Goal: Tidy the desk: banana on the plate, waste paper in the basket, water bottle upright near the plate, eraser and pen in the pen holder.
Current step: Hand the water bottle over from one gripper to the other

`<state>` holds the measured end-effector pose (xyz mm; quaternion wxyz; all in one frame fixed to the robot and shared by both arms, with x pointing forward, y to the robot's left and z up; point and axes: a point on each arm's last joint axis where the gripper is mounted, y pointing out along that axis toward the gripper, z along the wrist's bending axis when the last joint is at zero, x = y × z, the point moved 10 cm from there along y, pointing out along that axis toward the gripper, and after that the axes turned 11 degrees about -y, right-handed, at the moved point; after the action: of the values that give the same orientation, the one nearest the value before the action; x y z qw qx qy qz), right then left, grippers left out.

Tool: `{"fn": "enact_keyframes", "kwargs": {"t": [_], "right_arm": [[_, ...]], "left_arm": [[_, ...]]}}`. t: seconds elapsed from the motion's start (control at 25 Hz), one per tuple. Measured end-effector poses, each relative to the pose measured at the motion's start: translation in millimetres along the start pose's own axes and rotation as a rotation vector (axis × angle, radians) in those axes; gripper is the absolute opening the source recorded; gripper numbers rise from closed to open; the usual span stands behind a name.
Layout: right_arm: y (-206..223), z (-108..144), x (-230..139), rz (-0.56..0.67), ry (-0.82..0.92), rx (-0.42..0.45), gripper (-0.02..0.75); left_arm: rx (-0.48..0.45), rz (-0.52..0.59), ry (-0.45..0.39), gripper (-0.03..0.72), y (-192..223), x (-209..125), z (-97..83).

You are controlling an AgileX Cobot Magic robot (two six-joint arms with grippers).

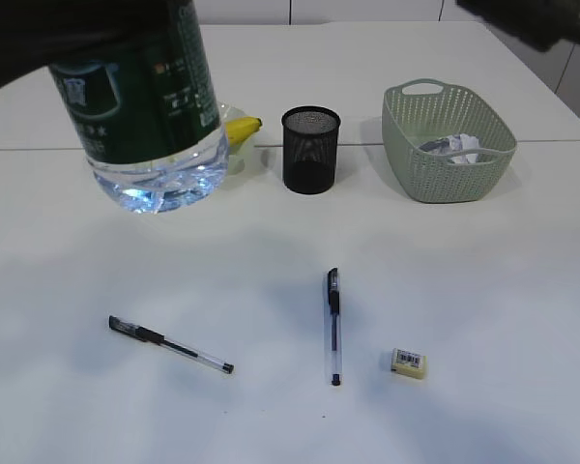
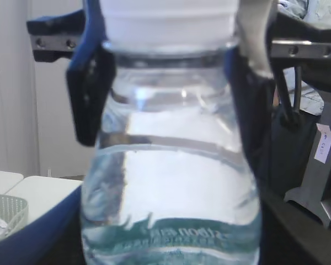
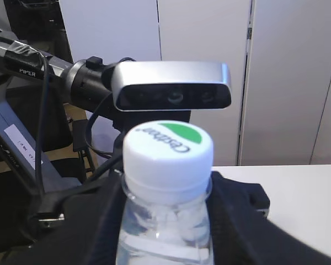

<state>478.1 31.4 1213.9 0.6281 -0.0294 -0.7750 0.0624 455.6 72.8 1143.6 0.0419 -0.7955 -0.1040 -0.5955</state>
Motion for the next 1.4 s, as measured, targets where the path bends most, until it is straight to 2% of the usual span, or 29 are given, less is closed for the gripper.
{"fn": "enact_keyframes", "kwargs": {"t": [0.84, 1.4], "right_arm": [[0.0, 0.0, -0.4, 0.002, -0.006, 0.000, 0.312], [0.0, 0.0, -0.4, 0.002, -0.008, 0.000, 0.314]], "left_arm": [[0.006, -0.002, 0.012, 0.452, 0.4, 3.3, 0.8], [0.007, -0.002, 0.012, 0.445, 0.4, 3.3, 0.9]]}}
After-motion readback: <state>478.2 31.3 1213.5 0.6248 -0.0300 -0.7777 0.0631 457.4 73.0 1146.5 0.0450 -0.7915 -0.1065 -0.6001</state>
